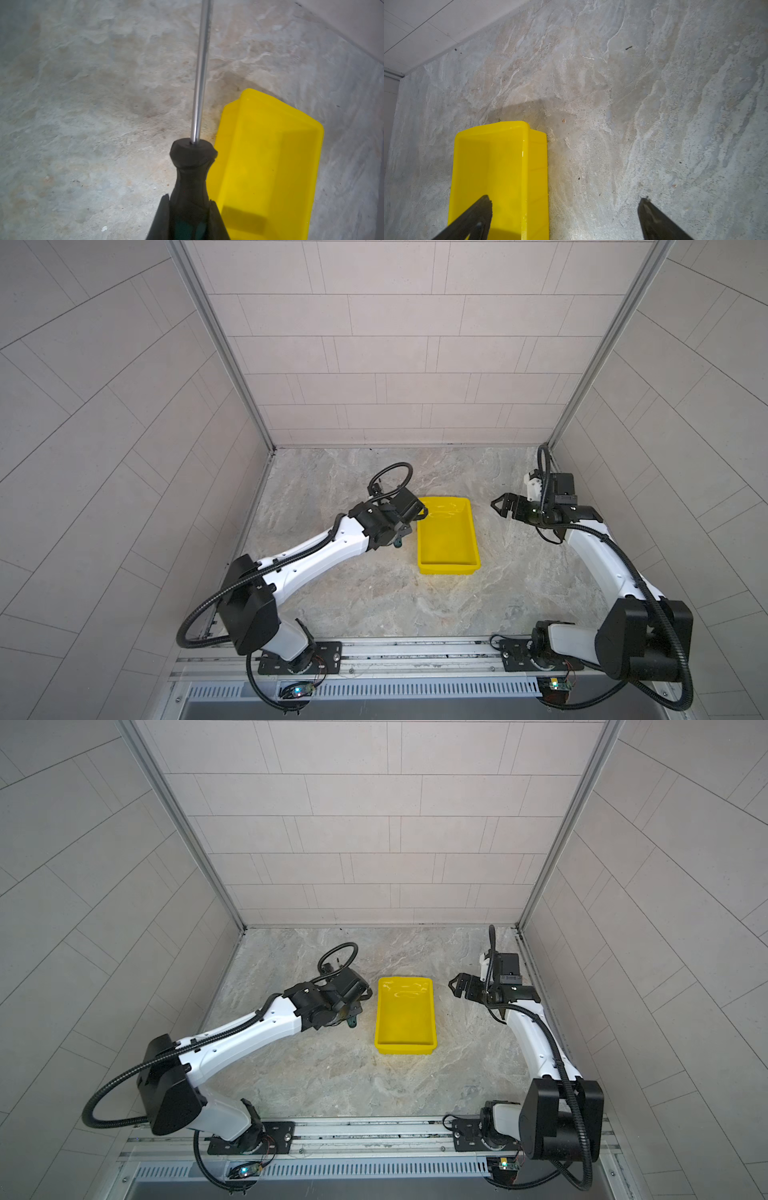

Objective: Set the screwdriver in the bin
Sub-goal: 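Carry the screwdriver with the left gripper over the yellow bin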

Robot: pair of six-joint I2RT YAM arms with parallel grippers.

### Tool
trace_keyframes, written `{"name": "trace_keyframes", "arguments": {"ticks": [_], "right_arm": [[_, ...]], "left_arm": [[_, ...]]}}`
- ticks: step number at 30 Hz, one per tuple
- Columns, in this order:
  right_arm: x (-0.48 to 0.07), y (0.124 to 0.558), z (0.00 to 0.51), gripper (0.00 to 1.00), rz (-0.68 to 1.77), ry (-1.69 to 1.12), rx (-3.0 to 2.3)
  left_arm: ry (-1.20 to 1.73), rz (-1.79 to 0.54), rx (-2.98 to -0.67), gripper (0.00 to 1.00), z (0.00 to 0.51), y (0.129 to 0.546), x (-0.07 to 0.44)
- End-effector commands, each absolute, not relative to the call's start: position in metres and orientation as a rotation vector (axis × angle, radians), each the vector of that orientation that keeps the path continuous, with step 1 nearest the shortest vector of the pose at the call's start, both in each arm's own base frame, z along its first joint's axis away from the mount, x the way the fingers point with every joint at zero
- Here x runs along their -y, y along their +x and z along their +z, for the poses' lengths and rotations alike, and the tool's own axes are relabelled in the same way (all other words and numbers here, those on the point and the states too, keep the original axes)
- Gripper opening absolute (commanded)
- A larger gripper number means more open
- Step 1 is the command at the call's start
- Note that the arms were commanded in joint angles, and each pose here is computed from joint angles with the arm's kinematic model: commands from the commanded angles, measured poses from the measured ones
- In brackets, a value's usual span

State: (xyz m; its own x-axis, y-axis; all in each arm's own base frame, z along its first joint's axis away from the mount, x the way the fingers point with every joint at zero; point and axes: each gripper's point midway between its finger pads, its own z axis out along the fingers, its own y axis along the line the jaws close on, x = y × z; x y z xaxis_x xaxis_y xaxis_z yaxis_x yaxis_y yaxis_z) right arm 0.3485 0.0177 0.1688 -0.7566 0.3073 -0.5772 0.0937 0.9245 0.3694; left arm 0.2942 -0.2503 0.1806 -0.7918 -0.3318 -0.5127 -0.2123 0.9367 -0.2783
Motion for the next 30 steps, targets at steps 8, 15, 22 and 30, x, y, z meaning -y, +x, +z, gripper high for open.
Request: {"name": "trace_keyframes", "arguments": {"ticks": [8, 15, 22, 30], "right_arm": [[-0.039, 0.353, 0.193, 0.99, 0.408, 0.184, -2.371], [-0.036, 0.357, 0.201, 0.99, 0.410, 0.232, -2.317], [-0.033, 0.358, 0.199, 0.99, 0.396, 0.261, -2.309], [-0.033, 0.356, 0.195, 0.99, 0.392, 0.261, -2.318]], "left_arm": [[0.321, -0.307, -2.615, 0.00, 0.163, 0.297, 0.368], [0.593, -0.199, -2.600, 0.00, 0.145, 0.290, 0.383], [0.694, -0.058, -2.626, 0.00, 0.118, 0.288, 0.369], [0.766, -0.009, -2.668, 0.01, 0.092, 0.285, 0.370]]}}
